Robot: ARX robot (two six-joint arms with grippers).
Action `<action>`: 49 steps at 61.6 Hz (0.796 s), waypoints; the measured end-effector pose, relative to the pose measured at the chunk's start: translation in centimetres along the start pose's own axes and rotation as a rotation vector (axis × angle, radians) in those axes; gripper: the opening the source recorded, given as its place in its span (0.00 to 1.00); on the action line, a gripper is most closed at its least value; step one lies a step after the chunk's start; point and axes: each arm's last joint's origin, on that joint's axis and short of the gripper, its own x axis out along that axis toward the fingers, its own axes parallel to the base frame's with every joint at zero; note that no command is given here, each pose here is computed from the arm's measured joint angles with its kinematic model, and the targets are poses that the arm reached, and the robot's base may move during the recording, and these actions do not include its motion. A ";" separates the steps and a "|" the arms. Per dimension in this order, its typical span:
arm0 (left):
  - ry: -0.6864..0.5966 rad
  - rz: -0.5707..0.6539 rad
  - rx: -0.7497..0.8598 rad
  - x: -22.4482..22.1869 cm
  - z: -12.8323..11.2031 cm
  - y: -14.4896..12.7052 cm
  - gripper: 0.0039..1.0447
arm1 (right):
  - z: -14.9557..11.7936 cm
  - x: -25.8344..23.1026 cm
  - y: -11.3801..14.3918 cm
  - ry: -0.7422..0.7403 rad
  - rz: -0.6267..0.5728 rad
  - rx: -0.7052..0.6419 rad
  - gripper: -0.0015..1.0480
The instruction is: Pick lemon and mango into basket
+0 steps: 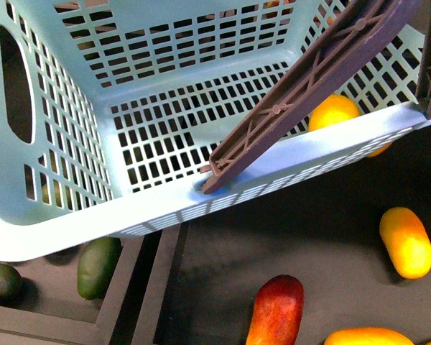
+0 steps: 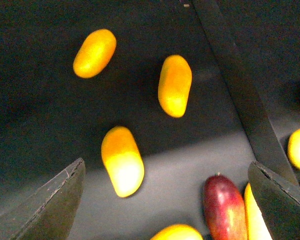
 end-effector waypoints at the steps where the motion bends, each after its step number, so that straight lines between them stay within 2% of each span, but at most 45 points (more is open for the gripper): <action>1: -0.001 0.000 0.000 0.0 0.0 0.0 0.05 | 0.0 0.7 -0.1 0.001 0.004 -0.021 0.92; 7: -0.012 0.007 -0.001 0.0 0.1 0.1 0.05 | -0.7 3.9 0.0 0.052 0.052 -0.125 0.92; 12: -0.016 0.010 0.004 0.0 0.2 0.1 0.05 | -3.1 7.4 0.2 0.160 0.108 -0.246 0.92; 16: -0.014 0.008 0.003 0.0 0.1 0.1 0.05 | -4.3 9.0 0.3 0.204 0.118 -0.287 0.92; 29: -0.010 0.006 0.002 0.0 0.1 0.1 0.05 | -6.8 12.6 1.0 0.287 0.179 -0.358 0.92; 49: -0.013 0.007 0.002 0.0 0.1 0.1 0.05 | -8.3 16.8 2.6 0.355 0.225 -0.407 0.92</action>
